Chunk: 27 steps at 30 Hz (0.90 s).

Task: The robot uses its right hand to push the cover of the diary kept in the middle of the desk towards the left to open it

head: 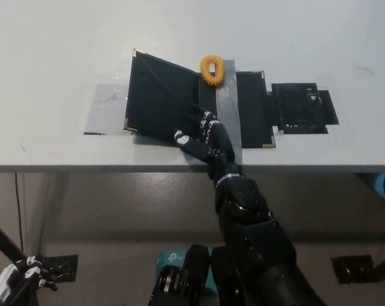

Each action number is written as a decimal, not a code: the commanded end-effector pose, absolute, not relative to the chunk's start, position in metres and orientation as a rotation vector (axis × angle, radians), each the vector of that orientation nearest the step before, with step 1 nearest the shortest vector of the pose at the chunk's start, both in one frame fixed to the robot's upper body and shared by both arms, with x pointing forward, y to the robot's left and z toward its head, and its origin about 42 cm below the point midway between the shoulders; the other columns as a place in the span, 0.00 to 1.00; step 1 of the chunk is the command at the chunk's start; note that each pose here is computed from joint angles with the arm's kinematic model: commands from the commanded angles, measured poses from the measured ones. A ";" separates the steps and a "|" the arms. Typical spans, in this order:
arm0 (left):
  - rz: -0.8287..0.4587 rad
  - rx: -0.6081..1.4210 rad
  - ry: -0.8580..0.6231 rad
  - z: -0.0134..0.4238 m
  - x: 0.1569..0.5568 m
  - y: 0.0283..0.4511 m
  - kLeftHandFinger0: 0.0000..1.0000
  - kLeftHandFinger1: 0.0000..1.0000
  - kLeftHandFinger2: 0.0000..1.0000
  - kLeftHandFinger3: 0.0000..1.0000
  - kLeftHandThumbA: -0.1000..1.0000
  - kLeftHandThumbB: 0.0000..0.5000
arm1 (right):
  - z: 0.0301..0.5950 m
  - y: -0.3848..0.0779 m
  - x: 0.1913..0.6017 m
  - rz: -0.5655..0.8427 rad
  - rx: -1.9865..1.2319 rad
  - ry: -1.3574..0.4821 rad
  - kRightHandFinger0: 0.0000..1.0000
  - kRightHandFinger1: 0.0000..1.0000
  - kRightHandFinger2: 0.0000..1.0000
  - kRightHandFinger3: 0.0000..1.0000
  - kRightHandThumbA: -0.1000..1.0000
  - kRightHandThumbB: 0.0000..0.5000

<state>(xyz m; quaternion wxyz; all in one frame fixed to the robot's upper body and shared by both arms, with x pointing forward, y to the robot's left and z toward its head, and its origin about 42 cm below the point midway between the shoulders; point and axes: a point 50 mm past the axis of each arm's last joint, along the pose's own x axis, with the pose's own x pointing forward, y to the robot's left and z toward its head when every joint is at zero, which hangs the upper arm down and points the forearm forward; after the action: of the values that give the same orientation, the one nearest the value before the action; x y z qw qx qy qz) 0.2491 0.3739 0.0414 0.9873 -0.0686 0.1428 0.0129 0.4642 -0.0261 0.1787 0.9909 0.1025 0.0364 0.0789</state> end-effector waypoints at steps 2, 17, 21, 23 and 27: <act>0.028 -0.098 0.245 0.054 0.247 0.390 0.38 0.51 0.26 0.33 0.37 1.00 | 0.244 -0.054 0.468 0.208 0.234 0.004 1.00 0.95 0.83 0.93 0.77 0.39; 0.063 -0.136 0.253 0.049 0.242 0.400 0.40 0.55 0.29 0.34 0.35 1.00 | 0.321 -0.205 0.398 0.188 0.525 -0.218 1.00 0.94 0.89 0.96 0.80 0.25; 0.064 -0.122 0.245 0.048 0.240 0.400 0.37 0.53 0.28 0.34 0.37 1.00 | 0.303 -0.235 0.377 0.103 0.326 -0.259 0.96 0.91 0.84 0.93 0.78 0.21; 0.071 -0.105 0.249 0.048 0.238 0.401 0.38 0.52 0.28 0.35 0.38 1.00 | 0.283 -0.254 0.360 0.057 0.272 -0.266 0.93 0.89 0.82 0.92 0.75 0.25; 0.081 -0.126 0.242 0.049 0.239 0.403 0.39 0.52 0.26 0.32 0.36 1.00 | 0.240 -0.286 0.321 -0.077 0.186 -0.271 0.75 0.75 0.71 0.78 0.72 0.50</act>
<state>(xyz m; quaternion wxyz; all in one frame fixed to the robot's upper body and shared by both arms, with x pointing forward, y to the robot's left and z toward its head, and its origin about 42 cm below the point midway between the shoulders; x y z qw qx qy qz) 0.2392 0.3845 0.0357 0.9851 -0.0734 0.1515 0.0346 0.3555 -0.2634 0.2484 0.9865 0.1235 -0.1027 -0.0322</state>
